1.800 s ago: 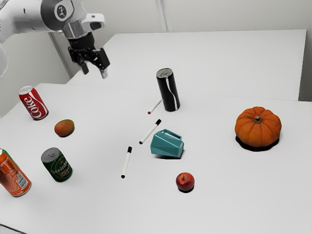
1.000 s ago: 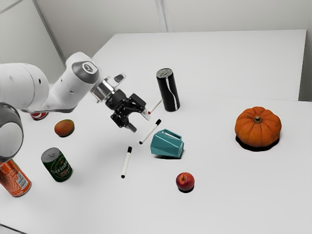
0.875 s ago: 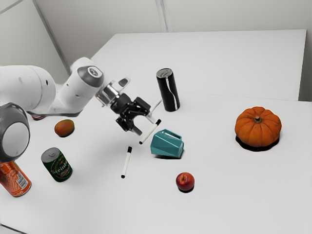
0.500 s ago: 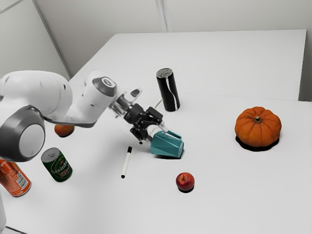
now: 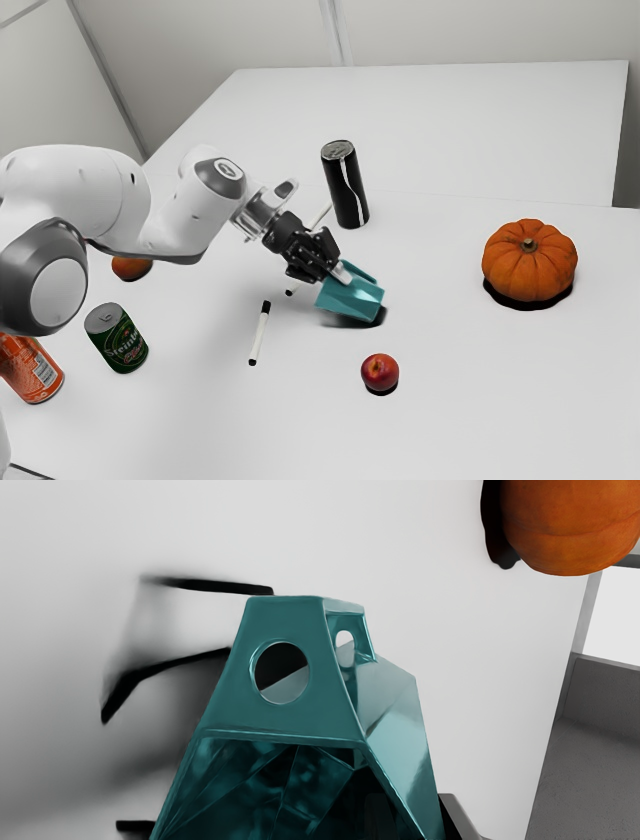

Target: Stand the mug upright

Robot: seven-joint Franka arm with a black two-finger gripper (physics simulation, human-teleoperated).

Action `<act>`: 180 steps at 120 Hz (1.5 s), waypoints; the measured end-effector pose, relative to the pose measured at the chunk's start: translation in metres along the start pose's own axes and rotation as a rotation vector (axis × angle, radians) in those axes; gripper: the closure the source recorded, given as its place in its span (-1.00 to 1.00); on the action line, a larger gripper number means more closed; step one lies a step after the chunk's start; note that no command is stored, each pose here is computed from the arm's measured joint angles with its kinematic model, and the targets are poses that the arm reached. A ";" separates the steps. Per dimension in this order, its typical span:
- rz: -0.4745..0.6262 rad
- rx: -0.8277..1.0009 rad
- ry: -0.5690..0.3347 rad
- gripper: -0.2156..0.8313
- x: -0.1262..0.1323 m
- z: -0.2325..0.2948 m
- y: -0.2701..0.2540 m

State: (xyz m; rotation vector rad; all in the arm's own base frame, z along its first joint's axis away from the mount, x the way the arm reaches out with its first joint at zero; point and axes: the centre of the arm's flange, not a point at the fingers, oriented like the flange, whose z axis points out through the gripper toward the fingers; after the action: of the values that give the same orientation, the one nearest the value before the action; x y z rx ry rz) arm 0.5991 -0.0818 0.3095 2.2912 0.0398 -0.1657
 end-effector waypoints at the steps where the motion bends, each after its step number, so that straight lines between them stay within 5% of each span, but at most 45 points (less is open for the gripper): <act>1: 0.000 0.000 0.000 0.68 0.000 0.000 0.000; 48: 0.044 0.027 0.036 0.84 -0.008 -0.035 0.033; 94: 0.289 0.826 -0.044 0.89 -0.028 -0.071 0.073; 117: 0.240 0.952 0.008 0.91 -0.015 -0.079 0.065; 180: 0.034 0.900 0.058 0.91 0.007 -0.062 0.032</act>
State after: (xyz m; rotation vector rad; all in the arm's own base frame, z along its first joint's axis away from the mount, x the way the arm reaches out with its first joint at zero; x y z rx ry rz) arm 0.6154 -0.0564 0.3729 3.1917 -0.0568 -0.1074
